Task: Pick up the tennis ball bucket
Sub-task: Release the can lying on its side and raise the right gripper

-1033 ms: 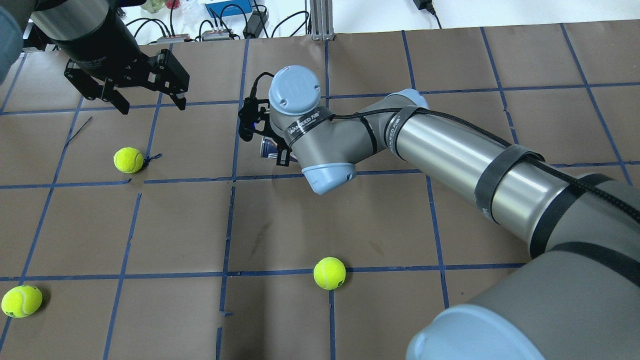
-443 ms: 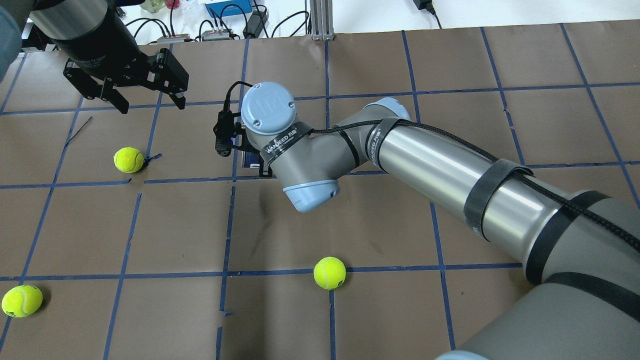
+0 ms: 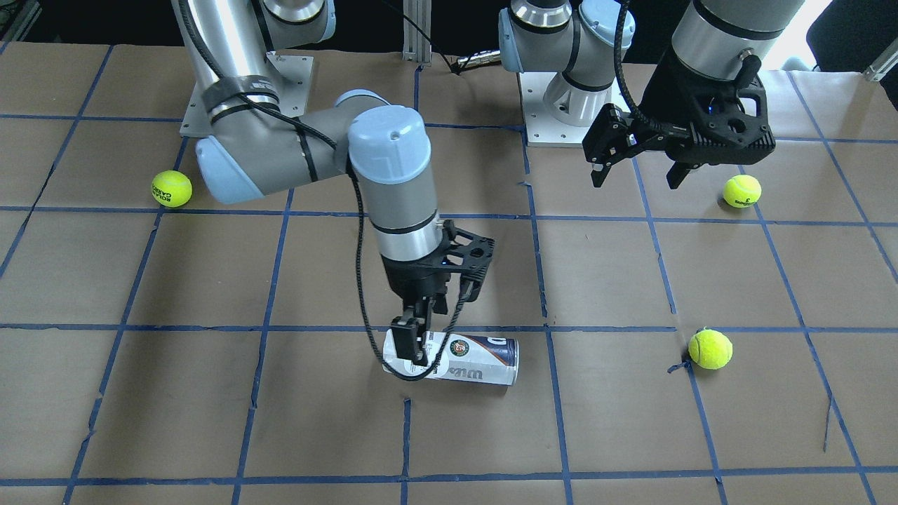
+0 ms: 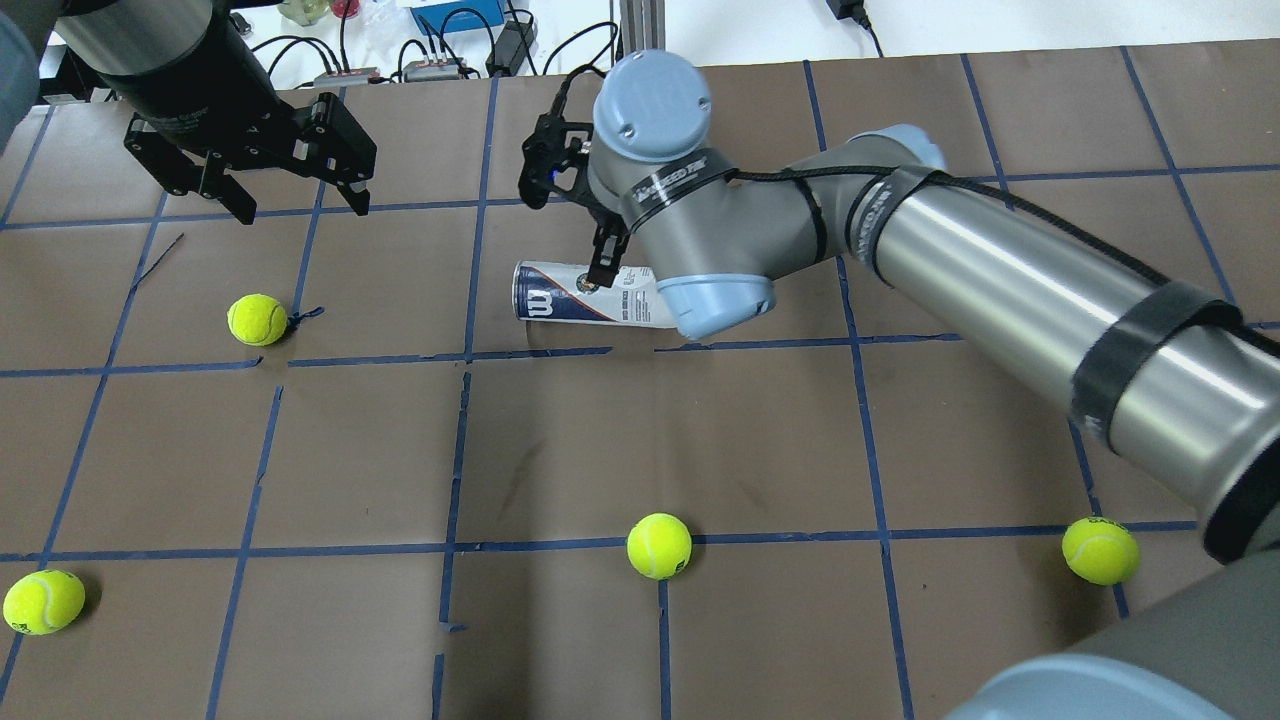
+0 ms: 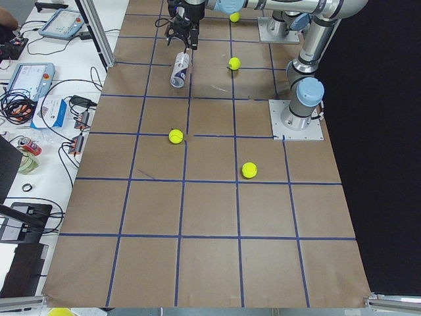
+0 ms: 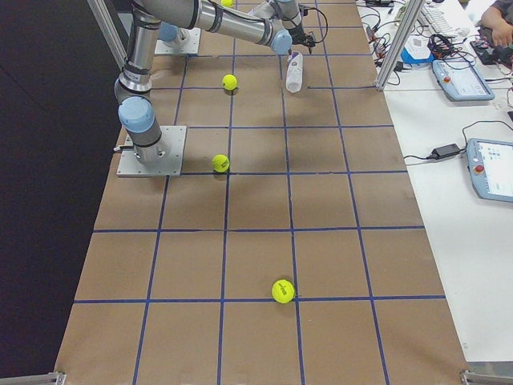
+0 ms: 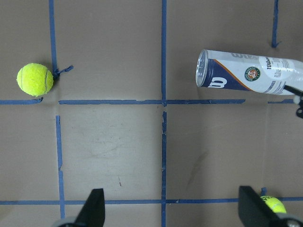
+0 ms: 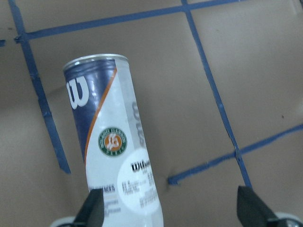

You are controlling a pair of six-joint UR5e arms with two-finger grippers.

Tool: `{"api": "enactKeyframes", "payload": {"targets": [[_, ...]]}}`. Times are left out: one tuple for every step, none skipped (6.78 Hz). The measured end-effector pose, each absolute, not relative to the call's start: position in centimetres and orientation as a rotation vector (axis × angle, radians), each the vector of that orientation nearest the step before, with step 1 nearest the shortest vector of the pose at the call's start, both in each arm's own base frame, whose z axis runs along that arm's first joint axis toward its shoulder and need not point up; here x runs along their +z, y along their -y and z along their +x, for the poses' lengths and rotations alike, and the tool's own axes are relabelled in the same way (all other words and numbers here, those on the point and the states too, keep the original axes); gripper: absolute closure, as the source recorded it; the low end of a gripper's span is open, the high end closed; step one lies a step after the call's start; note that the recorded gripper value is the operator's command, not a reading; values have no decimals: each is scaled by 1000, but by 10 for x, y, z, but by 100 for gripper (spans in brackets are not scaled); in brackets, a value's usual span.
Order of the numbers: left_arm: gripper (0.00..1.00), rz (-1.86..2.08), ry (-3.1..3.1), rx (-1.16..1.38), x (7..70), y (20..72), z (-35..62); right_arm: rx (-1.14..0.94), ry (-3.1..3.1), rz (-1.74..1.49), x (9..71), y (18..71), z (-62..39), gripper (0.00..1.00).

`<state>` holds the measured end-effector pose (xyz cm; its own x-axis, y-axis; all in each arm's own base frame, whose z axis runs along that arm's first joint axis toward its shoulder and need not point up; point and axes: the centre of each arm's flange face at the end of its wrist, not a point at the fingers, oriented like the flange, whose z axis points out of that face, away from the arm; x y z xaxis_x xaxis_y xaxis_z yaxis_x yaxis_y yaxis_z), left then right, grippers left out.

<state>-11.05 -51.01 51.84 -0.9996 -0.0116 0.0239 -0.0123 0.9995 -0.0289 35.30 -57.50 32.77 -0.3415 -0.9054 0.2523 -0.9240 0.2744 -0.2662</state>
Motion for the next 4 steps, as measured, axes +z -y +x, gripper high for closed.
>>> {"api": "enactKeyframes", "payload": {"targets": [[0, 4, 3117, 45, 518, 514, -110, 523, 2564, 1694, 360, 580, 306, 0], [0, -3, 3114, 40, 517, 516, -109, 483, 2682, 1584, 393, 585, 246, 0], [1, 11, 3107, 19, 514, 516, -105, 462, 2792, 1458, 423, 583, 185, 0], [0, 42, 3083, -13, 507, 521, -94, 421, 2871, 1350, 446, 571, 140, 0]]}}
